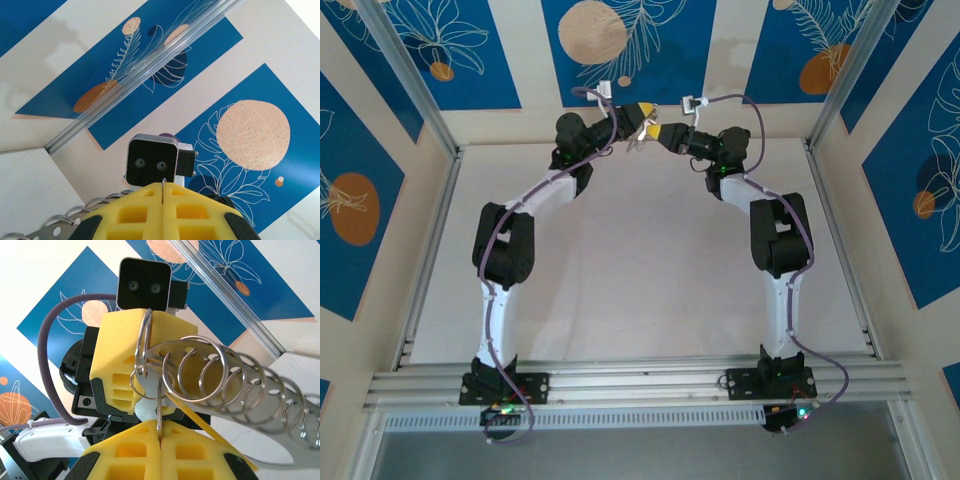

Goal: Put the keys on the keyring

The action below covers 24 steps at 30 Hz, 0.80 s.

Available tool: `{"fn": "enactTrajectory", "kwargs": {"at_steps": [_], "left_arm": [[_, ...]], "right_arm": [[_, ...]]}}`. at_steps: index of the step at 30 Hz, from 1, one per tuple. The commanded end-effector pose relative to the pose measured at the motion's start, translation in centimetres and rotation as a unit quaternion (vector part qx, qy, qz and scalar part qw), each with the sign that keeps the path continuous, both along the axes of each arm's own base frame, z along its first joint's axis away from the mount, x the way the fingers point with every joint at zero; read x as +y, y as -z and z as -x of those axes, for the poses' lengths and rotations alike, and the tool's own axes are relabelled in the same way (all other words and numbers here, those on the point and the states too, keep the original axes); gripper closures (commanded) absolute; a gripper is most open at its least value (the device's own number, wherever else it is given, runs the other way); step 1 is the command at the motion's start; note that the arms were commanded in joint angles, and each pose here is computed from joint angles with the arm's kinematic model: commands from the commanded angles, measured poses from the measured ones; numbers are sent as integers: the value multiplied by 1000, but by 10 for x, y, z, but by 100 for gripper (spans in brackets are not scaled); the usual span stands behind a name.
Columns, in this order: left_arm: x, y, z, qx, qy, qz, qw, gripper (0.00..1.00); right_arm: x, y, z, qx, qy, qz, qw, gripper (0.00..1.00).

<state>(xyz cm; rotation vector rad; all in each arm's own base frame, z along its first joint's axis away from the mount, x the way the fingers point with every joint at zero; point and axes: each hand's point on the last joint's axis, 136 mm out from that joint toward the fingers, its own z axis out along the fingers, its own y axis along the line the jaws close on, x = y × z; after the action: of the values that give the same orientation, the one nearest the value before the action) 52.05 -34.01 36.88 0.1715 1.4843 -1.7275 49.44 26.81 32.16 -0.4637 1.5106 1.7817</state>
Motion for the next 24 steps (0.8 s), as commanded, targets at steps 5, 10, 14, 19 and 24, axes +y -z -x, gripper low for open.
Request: {"fn": "enactTrajectory", "kwargs": {"at_steps": [5, 10, 14, 19, 24], "left_arm": [[-3, -27, 14, -54, 15, 13, 998, 100], [-4, -25, 16, -61, 16, 9, 998, 100], [-3, -24, 18, -66, 19, 10, 998, 100], [-4, -21, 21, -68, 20, 10, 997, 100], [-6, -21, 27, -76, 21, 7, 997, 100]], "right_arm": [[-21, 9, 10, 23, 5, 10, 1000, 64], [-53, 9, 21, 31, 30, 17, 999, 58], [-78, -7, 23, 24, 64, 13, 998, 57], [-81, -38, 16, 18, 99, 10, 995, 57], [-68, -58, 6, 12, 116, 19, 993, 52]]}}
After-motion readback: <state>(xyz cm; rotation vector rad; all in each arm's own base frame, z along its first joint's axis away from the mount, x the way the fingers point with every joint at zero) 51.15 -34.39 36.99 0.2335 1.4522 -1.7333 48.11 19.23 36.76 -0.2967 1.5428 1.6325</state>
